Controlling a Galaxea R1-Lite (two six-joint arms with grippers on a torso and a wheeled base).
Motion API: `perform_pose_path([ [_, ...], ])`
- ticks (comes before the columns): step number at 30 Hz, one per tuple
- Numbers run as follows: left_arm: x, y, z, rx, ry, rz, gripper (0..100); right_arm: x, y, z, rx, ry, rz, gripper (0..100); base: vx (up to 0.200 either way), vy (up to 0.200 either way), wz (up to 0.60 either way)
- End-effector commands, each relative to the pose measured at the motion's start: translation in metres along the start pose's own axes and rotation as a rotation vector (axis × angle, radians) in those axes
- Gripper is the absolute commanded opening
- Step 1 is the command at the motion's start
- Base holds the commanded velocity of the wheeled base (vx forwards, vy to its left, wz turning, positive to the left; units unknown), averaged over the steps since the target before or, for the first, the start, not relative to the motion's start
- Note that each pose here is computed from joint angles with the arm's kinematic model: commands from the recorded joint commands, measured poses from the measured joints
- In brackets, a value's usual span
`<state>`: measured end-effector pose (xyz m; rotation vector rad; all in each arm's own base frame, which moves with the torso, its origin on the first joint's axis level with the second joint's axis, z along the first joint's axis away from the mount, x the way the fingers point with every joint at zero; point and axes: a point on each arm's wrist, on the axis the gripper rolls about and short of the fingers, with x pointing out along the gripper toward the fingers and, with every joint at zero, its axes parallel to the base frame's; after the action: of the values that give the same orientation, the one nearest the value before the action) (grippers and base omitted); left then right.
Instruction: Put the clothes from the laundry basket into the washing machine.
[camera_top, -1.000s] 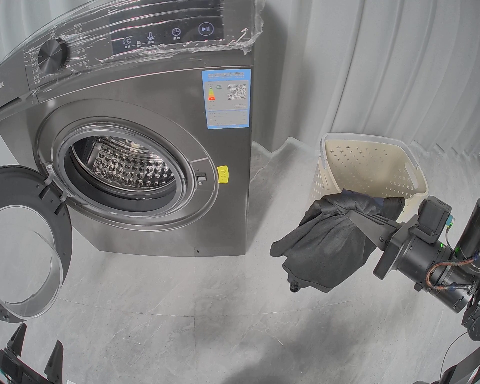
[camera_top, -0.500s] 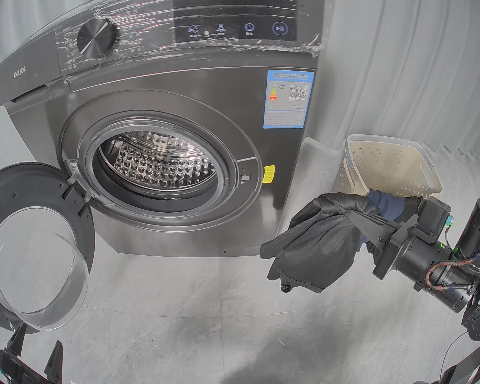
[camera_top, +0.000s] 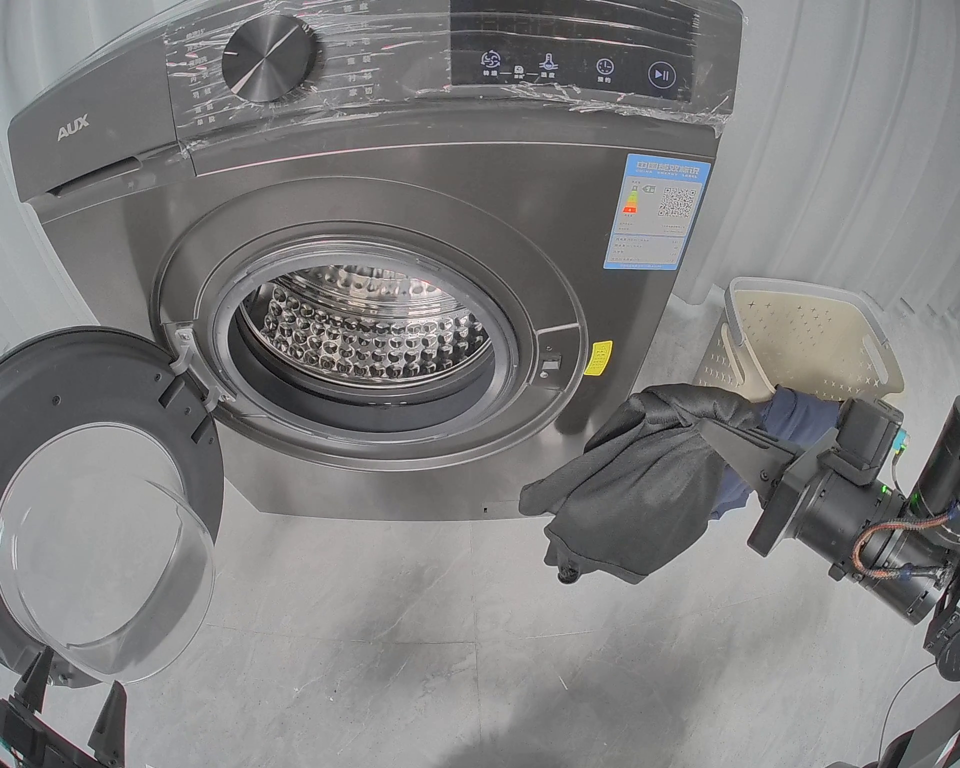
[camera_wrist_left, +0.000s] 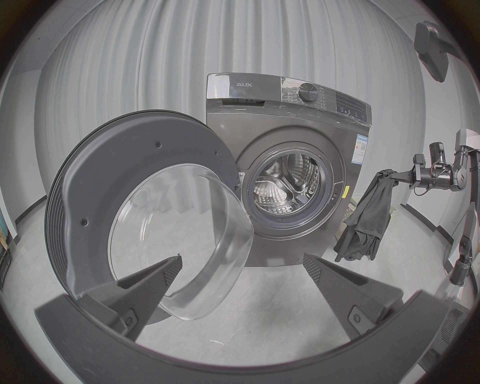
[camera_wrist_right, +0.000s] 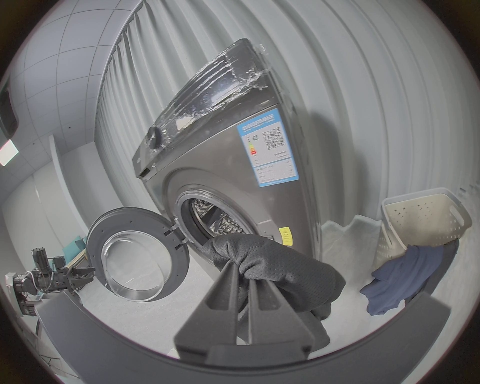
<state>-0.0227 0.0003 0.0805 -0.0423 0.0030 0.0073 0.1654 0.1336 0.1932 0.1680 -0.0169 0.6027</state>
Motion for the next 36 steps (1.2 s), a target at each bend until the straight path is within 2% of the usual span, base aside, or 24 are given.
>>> perform_pose_path([
  [1, 0.0001, 0.0002, -0.0039, -0.001, 0.001, 0.000, 100, 0.0001, 0.0000, -0.0002, 0.000, 0.001, 0.000, 0, -0.200, 0.000, 0.00],
  [14, 0.0001, 0.0002, -0.0039, -0.001, 0.001, 0.000, 100, 0.0000, -0.0004, -0.0005, 0.000, 0.002, -0.001, 0, -0.015, 0.000, 0.00],
  [32, 0.0001, 0.0002, -0.0039, -0.001, 0.001, 0.000, 100, 0.0000, -0.0004, -0.0005, 0.000, 0.002, -0.003, 0, 0.000, 0.200, 0.00],
  [36, 0.0001, 0.0002, -0.0039, -0.001, 0.001, 0.000, 100, 0.0000, -0.0005, -0.0005, 0.000, 0.002, -0.004, 0, 0.000, 0.000, 0.00],
])
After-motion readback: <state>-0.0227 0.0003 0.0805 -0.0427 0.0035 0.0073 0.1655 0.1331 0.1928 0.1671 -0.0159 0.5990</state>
